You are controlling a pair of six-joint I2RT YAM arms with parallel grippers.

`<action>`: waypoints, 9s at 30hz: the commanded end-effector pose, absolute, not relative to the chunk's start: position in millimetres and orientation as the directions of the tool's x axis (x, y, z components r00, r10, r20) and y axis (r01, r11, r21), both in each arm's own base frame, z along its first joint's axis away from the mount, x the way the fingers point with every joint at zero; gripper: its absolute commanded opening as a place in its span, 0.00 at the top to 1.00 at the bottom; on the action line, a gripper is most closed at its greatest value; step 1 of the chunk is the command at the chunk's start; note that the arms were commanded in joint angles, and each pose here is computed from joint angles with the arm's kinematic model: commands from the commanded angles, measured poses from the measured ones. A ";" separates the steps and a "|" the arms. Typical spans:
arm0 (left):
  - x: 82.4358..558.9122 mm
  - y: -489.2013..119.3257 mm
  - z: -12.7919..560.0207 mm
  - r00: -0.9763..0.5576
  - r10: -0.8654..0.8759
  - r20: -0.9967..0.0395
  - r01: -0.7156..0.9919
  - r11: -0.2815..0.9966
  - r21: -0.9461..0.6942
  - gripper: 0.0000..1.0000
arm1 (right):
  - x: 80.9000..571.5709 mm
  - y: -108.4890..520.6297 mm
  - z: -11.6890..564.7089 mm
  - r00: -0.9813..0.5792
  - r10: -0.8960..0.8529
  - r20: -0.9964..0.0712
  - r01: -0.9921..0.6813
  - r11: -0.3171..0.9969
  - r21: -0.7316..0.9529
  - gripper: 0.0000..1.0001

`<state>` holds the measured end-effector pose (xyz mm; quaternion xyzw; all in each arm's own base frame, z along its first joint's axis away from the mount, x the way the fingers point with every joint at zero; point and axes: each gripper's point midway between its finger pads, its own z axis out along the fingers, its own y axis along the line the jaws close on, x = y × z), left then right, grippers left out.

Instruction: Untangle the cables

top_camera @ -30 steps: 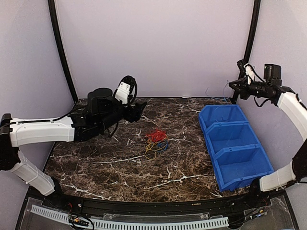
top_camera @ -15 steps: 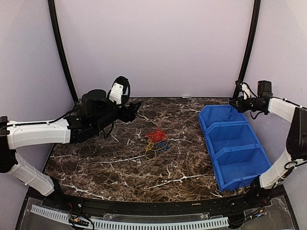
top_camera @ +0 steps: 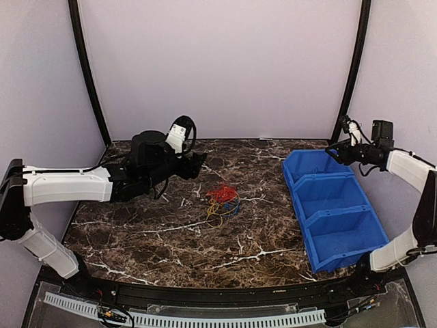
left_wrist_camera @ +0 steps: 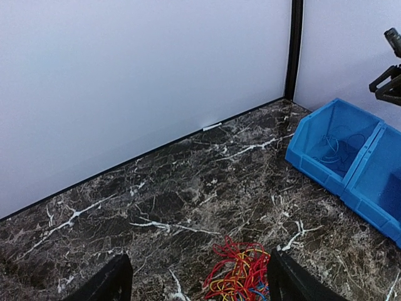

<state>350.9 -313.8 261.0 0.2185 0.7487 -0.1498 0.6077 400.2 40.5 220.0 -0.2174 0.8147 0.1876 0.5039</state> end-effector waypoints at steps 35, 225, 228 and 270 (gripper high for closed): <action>339.4 -277.6 152.0 -0.587 -0.052 -0.808 0.265 0.931 -0.252 0.30 | 288.9 342.2 110.2 -0.068 -0.745 -0.664 -0.978 0.181 -0.103 0.67; 232.5 -354.9 83.1 -0.413 0.105 -0.905 0.754 0.597 -0.275 0.50 | 381.9 188.7 588.2 0.381 -0.190 -0.905 -0.641 0.651 -0.406 1.00; 231.5 -355.2 85.0 -0.413 0.100 -0.905 0.757 0.591 -0.279 0.50 | 393.5 181.0 577.1 0.374 -0.233 -0.898 -0.602 0.675 -0.426 1.00; 248.5 -358.7 105.5 -0.374 0.110 -0.921 0.735 0.641 -0.222 0.51 | 427.7 62.1 392.8 0.038 -0.274 -0.961 -0.514 0.819 -0.254 1.00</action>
